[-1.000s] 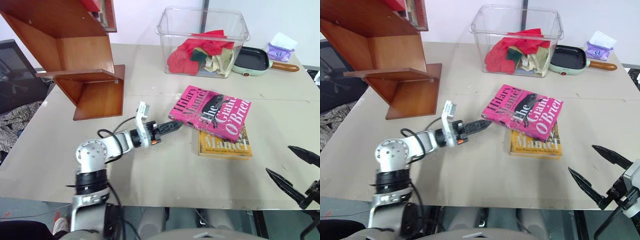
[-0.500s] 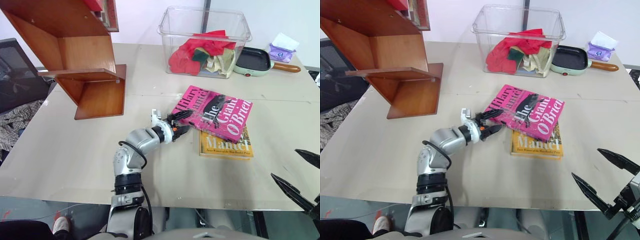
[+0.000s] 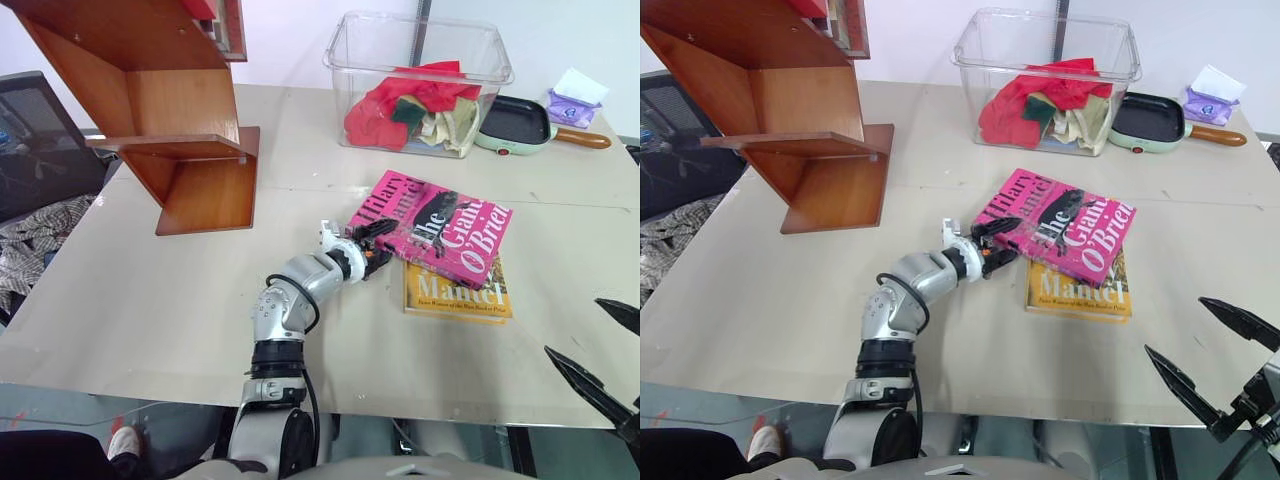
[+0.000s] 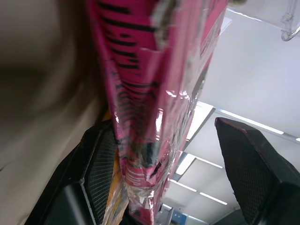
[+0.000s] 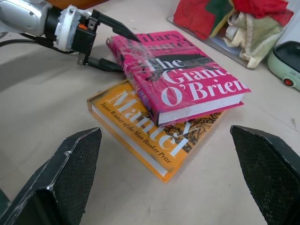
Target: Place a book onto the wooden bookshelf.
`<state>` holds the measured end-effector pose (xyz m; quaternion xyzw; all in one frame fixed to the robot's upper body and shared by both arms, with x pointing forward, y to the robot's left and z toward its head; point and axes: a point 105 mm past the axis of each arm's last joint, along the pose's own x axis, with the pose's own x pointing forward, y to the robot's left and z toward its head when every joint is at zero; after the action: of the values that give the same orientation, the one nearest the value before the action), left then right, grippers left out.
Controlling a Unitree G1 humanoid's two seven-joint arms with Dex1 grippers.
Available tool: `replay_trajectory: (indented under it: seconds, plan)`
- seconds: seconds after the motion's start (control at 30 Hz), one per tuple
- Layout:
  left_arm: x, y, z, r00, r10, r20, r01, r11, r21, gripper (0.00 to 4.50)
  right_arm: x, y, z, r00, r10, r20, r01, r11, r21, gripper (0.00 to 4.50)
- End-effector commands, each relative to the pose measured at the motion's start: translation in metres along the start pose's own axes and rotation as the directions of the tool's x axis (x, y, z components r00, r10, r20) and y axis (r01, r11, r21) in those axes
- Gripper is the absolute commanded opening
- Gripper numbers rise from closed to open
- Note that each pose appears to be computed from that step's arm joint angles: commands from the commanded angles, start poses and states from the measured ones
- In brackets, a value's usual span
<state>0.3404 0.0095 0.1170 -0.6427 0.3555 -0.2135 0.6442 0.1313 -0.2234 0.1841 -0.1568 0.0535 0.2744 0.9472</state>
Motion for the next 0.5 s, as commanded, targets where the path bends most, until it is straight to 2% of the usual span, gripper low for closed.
replay_trajectory:
  seconds: [0.03,0.13,0.27,0.4,0.43,0.5]
  plan:
    - [0.017,-0.012,-0.016,0.995,-0.082,-0.058,0.084,0.996,0.036,3.36,-0.002,0.001,0.007,1.0,-0.014,0.011,0.014,0.999,-0.039,4.44]
    - [0.024,-0.02,-0.017,0.989,-0.132,-0.061,0.134,0.99,0.044,3.36,-0.003,0.002,0.007,1.0,-0.02,0.013,0.02,0.999,-0.036,4.44]
    - [0.03,-0.028,-0.015,0.986,-0.159,-0.042,0.161,0.986,0.042,2.33,-0.004,0.003,0.006,1.0,-0.023,0.011,0.023,0.999,-0.033,4.5]
    - [0.033,-0.033,-0.015,0.984,-0.174,-0.025,0.175,0.984,0.024,0.4,-0.003,0.005,0.004,1.0,-0.023,0.011,0.023,0.999,-0.029,4.5]
    - [0.032,-0.034,-0.015,0.984,-0.176,-0.02,0.177,0.984,0.025,0.1,-0.003,0.005,0.004,1.0,-0.022,0.013,0.022,0.999,-0.028,4.5]
    - [0.028,-0.037,-0.014,0.983,-0.184,-0.004,0.184,0.982,0.046,0.04,-0.002,0.006,0.003,1.0,-0.02,0.015,0.02,0.999,-0.025,4.5]
